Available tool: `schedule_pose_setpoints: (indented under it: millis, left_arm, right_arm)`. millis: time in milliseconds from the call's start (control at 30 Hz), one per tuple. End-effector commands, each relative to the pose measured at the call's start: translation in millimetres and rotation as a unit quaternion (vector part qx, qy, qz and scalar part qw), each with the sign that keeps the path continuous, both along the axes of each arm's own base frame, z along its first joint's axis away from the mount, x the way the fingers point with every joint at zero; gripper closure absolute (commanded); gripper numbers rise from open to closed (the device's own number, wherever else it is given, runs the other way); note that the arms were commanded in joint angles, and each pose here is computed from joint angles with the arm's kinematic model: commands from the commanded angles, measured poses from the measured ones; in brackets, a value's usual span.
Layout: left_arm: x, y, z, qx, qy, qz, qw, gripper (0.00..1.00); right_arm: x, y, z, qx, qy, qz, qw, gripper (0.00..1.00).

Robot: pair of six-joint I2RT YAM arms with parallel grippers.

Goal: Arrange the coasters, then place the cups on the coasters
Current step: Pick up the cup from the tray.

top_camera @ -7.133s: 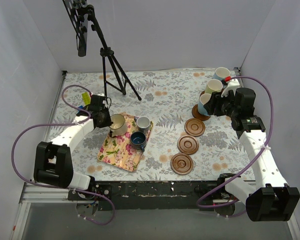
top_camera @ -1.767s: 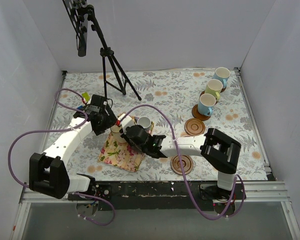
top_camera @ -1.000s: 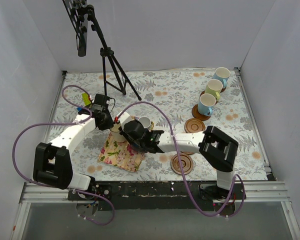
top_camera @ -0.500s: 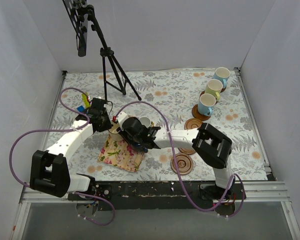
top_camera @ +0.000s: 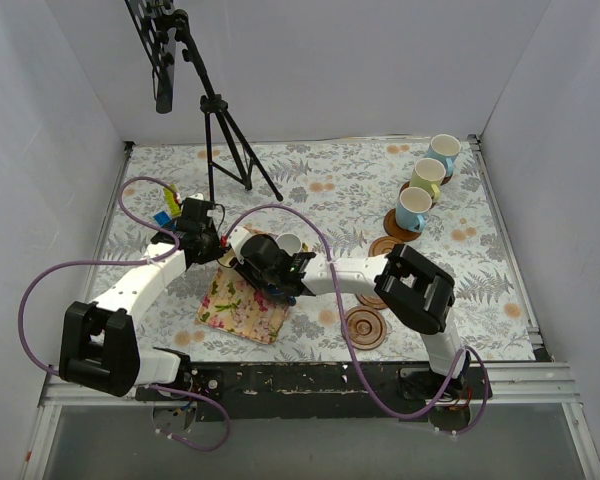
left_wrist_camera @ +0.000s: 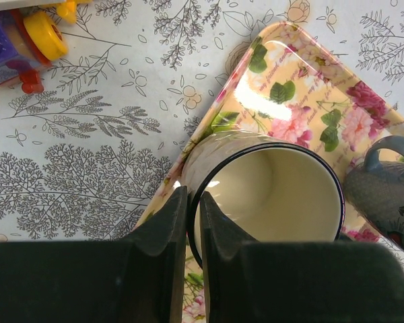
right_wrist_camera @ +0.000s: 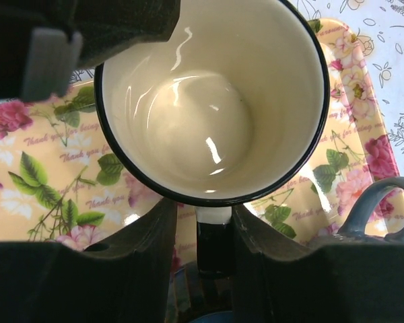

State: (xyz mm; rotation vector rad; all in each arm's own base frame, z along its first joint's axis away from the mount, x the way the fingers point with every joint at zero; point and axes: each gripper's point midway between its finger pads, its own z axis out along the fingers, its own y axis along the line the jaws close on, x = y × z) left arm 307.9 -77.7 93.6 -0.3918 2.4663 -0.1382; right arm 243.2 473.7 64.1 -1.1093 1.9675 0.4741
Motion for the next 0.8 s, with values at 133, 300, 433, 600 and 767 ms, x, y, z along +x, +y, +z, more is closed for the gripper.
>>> schedule_pose_setpoints:
  millis: [133,300,433,600,767]
  left_arm:
    - [9,-9,8,-0.025,-0.027,-0.009,0.999,1.0]
    - [11,-9,20,-0.027,-0.041,-0.008,0.999,0.89]
    - [15,-8,37,-0.031,-0.07,0.001,0.997,0.54]
    - [15,3,59,-0.032,-0.11,0.039,0.993,0.18]
    - [9,20,72,-0.02,-0.136,0.085,0.987,0.02]
  right_arm:
    - [3,23,17,0.03,-0.026,0.02,0.999,0.79]
    - [7,26,32,0.041,-0.047,0.026,0.998,0.99]
    - [9,28,50,0.064,-0.059,0.021,0.996,0.99]
    - [14,31,75,0.092,-0.076,0.014,0.993,0.99]
    - [16,33,97,0.11,-0.089,0.011,0.99,0.99]
